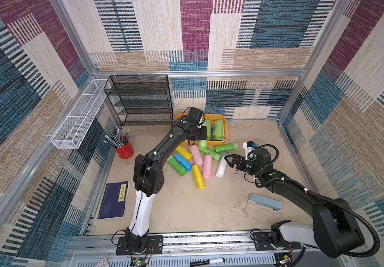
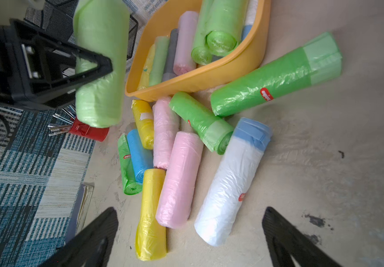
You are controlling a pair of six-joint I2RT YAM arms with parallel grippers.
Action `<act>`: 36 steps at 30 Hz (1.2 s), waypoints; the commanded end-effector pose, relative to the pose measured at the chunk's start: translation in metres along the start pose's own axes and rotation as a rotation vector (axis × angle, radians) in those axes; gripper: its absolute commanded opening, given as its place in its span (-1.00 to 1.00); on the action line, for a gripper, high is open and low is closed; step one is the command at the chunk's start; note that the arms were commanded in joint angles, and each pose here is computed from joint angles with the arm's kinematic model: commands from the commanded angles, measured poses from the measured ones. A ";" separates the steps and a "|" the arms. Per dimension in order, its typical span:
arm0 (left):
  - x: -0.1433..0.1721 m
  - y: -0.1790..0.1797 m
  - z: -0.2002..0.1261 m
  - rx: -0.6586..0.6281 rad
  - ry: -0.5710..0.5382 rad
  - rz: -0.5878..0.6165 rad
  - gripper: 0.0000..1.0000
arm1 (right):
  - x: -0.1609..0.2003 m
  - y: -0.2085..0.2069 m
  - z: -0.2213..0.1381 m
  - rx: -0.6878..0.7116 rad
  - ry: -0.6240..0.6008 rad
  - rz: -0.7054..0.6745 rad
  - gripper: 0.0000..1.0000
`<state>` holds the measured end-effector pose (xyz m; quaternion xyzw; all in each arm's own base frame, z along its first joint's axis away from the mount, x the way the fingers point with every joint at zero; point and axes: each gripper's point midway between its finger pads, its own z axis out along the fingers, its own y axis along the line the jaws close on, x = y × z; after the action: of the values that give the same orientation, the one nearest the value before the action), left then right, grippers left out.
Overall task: Put the roll of trash bags into the storage box
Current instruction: Pick up the roll of trash bags from the center of the board, then place the roll of trash bags in the storage box.
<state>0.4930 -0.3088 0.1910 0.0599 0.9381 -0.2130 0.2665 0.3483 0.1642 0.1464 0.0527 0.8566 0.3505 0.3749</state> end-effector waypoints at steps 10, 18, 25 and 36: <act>-0.040 -0.003 0.042 0.048 -0.074 0.061 -0.47 | 0.010 -0.010 -0.002 0.015 0.015 0.045 1.00; -0.068 -0.003 0.073 0.131 -0.191 0.050 -0.50 | 0.021 -0.017 -0.006 0.031 0.033 0.072 0.99; -0.082 -0.007 0.095 0.269 -0.257 -0.003 -0.43 | 0.028 -0.023 -0.007 0.051 0.041 0.087 0.98; -0.072 -0.012 0.131 0.387 -0.239 -0.047 0.19 | 0.035 -0.026 0.003 0.042 0.082 0.111 0.95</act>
<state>0.6081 -0.3661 0.1125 0.0494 0.8673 -0.3665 0.3331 0.3265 0.1538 0.1013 0.0970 0.8803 0.3411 0.3150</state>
